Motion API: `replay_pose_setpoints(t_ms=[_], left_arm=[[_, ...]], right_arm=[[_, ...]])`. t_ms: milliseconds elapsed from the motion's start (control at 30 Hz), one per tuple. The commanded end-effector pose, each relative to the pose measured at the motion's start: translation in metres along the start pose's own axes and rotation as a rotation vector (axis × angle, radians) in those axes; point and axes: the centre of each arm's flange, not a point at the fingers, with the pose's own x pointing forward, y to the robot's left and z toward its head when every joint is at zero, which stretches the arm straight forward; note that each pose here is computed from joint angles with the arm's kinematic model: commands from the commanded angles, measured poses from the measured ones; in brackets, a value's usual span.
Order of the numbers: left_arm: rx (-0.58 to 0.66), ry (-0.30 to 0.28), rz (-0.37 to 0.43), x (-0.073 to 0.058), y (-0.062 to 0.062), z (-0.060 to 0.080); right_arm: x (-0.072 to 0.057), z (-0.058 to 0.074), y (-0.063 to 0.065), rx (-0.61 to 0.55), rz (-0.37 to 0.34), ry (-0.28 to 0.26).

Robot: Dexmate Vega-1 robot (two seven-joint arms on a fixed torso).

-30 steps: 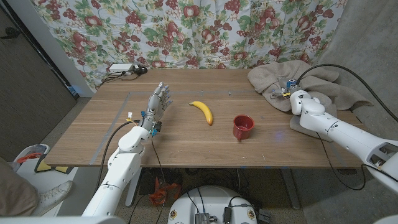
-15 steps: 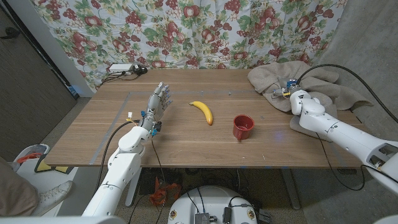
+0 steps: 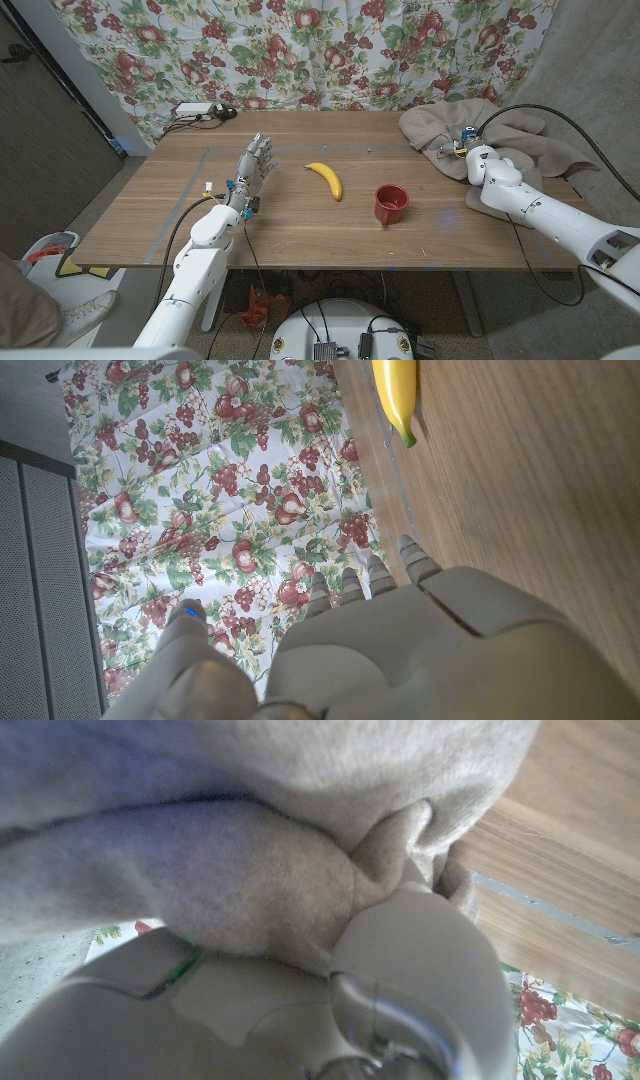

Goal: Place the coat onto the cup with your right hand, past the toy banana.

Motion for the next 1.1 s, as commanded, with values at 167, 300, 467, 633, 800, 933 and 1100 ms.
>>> replay_pose_setpoints(t_ms=[167, 300, 467, 633, 800, 933, 1100], left_arm=[[0.0, -0.004, 0.003, -0.0024, -0.0018, -0.0002], [-0.001, -0.004, 0.003, -0.0031, -0.0022, -0.0005], [-0.002, -0.005, 0.002, -0.0035, -0.003, -0.0007], [-0.001, -0.006, 0.004, -0.0046, -0.0031, -0.0003], [-0.001, -0.006, 0.006, -0.0057, -0.003, -0.0001], [-0.001, -0.007, 0.008, -0.0065, -0.003, -0.0001], [0.0, -0.008, 0.008, -0.0075, -0.0029, -0.0001]], right_arm=[[-0.001, 0.0008, 0.0024, 0.017, 0.001, 0.003], [-0.0017, 0.0003, 0.0026, 0.013, 0.008, 0.002], [-0.0024, -0.0005, 0.0027, 0.017, 0.01, 0.003], [-0.0021, 0.0006, 0.0021, 0.01, 0.011, 0.0], [-0.0015, 0.0016, 0.0017, 0.011, 0.01, -0.001], [-0.0014, 0.0024, 0.0011, 0.007, 0.007, 0.0], [-0.0014, 0.0028, 0.0, 0.008, 0.006, -0.003]])
